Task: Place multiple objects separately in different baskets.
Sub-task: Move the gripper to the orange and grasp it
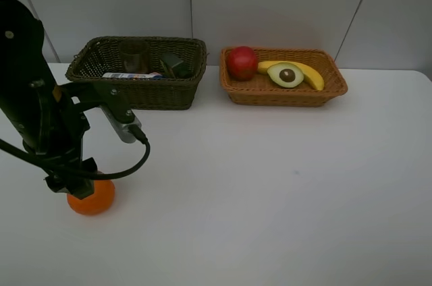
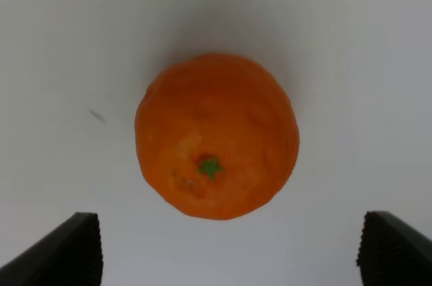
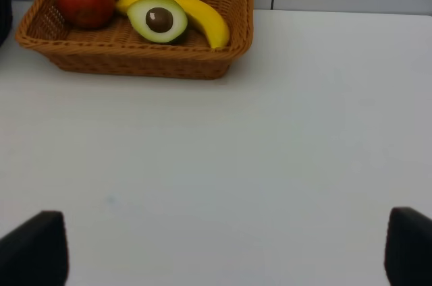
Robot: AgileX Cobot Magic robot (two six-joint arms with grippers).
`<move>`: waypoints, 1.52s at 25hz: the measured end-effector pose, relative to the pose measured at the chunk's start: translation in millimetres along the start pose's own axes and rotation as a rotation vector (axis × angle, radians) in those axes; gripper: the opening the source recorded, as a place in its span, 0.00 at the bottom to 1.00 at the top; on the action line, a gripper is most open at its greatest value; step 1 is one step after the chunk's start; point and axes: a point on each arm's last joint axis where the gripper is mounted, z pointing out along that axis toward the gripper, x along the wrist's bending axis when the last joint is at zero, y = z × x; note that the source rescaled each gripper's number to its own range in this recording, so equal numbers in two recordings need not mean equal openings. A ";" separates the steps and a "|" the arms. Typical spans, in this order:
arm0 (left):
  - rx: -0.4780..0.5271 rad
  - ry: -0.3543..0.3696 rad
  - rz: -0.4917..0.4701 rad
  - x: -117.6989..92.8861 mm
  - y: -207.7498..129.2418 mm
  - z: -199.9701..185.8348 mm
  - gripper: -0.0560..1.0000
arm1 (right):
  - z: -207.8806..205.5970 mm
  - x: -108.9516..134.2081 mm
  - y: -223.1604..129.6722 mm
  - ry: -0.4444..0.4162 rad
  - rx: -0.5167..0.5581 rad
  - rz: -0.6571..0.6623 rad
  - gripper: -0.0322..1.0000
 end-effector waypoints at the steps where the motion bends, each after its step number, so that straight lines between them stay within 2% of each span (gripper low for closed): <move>1: -0.002 0.008 0.005 0.6 0.0 0.2 1.00 | 0.0 0.0 0.0 0.000 0.000 0.000 0.99; 5: -0.023 0.026 0.015 2.7 3.2 2.3 1.00 | 0.0 0.0 0.0 0.000 0.000 0.000 0.99; 24: 0.078 -0.010 0.024 6.9 15.3 50.5 1.00 | 0.0 0.0 0.0 0.000 0.000 0.000 0.99; 38: 0.142 -0.034 0.027 6.8 15.7 70.6 1.00 | 0.0 0.0 0.0 0.000 0.000 0.000 0.99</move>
